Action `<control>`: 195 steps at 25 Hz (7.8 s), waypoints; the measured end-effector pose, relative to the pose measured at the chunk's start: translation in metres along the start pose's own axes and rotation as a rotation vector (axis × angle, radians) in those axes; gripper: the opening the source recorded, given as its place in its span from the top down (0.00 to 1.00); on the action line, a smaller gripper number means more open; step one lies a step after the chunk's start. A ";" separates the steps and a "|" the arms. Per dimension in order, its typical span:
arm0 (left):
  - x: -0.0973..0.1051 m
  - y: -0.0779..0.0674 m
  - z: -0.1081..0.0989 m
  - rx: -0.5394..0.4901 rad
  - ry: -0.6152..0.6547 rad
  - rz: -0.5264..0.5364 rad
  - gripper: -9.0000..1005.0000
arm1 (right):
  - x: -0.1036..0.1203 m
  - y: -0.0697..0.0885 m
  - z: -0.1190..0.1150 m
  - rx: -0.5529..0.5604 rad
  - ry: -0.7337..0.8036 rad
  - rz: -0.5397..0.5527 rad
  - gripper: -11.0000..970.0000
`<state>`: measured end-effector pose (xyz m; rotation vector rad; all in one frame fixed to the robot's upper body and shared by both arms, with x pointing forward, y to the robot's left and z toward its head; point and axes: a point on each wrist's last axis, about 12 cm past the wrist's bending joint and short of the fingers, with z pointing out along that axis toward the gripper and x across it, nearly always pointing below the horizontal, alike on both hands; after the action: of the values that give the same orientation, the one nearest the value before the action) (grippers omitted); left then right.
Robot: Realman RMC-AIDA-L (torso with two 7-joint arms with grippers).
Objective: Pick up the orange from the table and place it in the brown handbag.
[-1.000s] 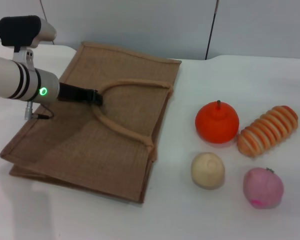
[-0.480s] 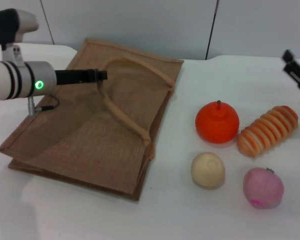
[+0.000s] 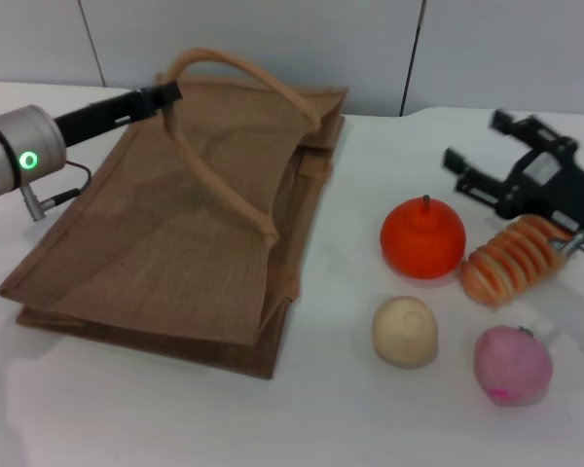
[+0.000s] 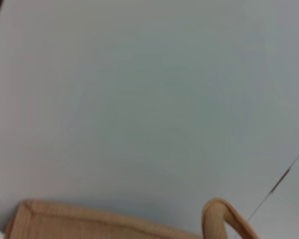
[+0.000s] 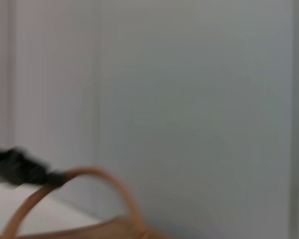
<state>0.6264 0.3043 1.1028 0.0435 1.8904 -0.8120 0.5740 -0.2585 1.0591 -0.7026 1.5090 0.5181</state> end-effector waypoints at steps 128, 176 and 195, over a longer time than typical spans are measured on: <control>-0.014 -0.037 -0.045 0.507 -0.291 -0.112 0.87 | -0.022 0.049 0.096 -0.298 0.160 -0.197 0.21; 0.041 0.012 -0.019 -0.228 -0.419 0.242 0.61 | 0.008 -0.037 -0.035 0.558 -0.150 0.157 0.10; 0.054 0.032 -0.034 -0.499 -0.440 0.306 0.56 | 0.014 -0.040 -0.041 0.601 -0.130 0.187 0.11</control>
<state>0.5863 0.3301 1.0500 -0.1420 1.5642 -0.1121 0.5732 -0.3165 1.0521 -0.0603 1.5084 0.2188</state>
